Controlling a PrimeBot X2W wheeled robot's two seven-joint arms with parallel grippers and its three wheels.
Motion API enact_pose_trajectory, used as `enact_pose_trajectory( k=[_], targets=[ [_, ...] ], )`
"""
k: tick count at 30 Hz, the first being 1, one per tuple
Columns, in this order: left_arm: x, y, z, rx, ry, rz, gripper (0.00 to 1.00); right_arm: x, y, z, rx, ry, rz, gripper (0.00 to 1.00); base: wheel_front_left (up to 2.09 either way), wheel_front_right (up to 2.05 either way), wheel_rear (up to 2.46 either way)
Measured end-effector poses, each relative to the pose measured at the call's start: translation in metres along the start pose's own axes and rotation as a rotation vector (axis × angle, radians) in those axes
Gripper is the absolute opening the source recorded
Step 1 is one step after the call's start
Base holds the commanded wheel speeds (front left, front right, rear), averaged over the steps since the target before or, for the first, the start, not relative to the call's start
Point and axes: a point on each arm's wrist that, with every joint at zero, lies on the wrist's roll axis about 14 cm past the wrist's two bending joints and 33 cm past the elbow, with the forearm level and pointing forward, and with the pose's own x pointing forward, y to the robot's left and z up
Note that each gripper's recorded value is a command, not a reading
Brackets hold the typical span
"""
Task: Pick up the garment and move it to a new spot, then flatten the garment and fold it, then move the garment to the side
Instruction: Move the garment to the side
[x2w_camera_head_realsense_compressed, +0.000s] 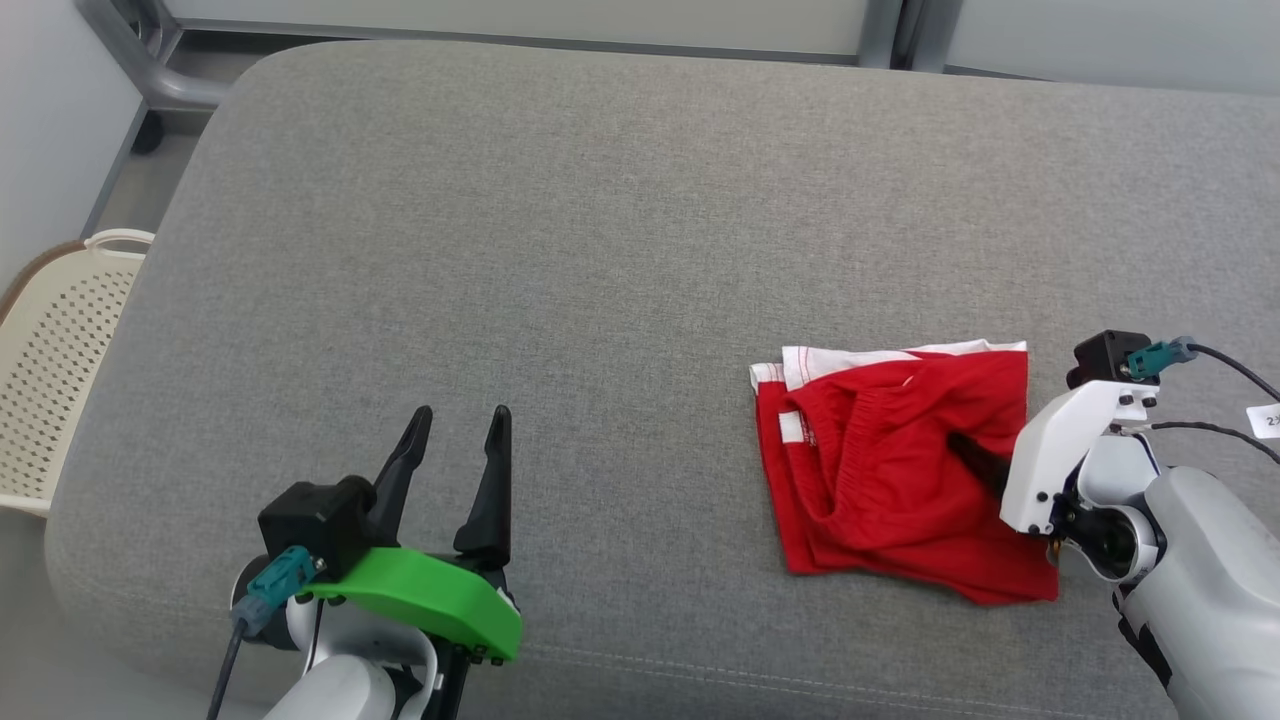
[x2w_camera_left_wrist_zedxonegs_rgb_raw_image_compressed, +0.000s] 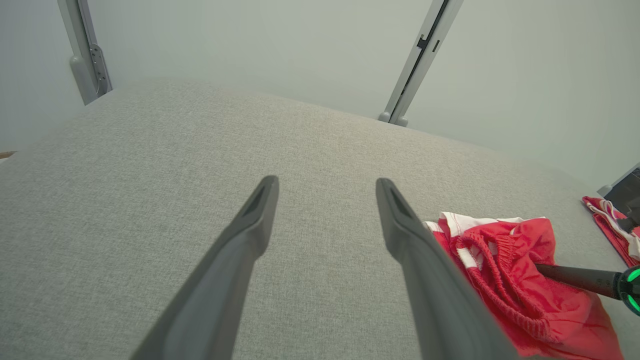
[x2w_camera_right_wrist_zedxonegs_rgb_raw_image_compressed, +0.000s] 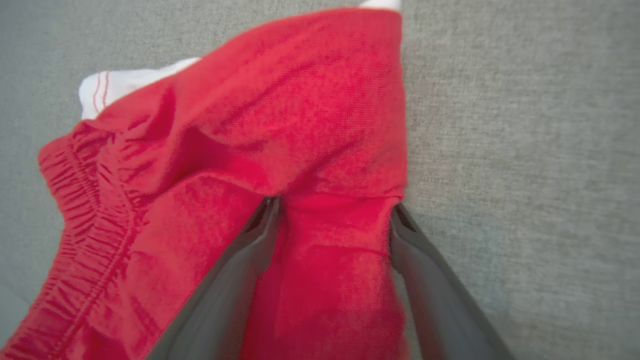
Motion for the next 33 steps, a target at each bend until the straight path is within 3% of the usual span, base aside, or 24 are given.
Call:
enact_pose_trajectory(
  k=[1, 2, 6, 22, 33],
  targets=[
    [-0.001, 0.001, 0.0, 0.0, -0.002, 0.004, 1.0, 0.002, 0.001, 0.0, -0.004, 0.002, 0.003, 0.82, 0.0, 0.0, 0.0],
    [-0.002, 0.002, 0.001, 0.001, -0.003, 0.007, 1.0, 0.003, 0.002, 0.0, -0.012, 0.006, 0.004, 0.45, 0.0, 0.0, 0.0],
    [-0.005, 0.004, 0.004, 0.007, -0.015, 0.015, 1.0, 0.003, 0.008, -0.001, -0.026, 0.008, 0.011, 0.0, 0.0, 0.0, 0.0],
    [-0.002, -0.013, 0.003, 0.026, -0.011, -0.039, 1.0, -0.024, -0.009, 0.022, -0.057, -0.078, -0.029, 0.0, 0.0, 0.0, 0.0],
    [0.006, -0.05, 0.0, 0.015, -0.001, -0.155, 1.0, -0.083, -0.063, 0.057, -0.119, -0.15, -0.17, 0.0, 0.0, 0.0, 0.0]
  ],
)
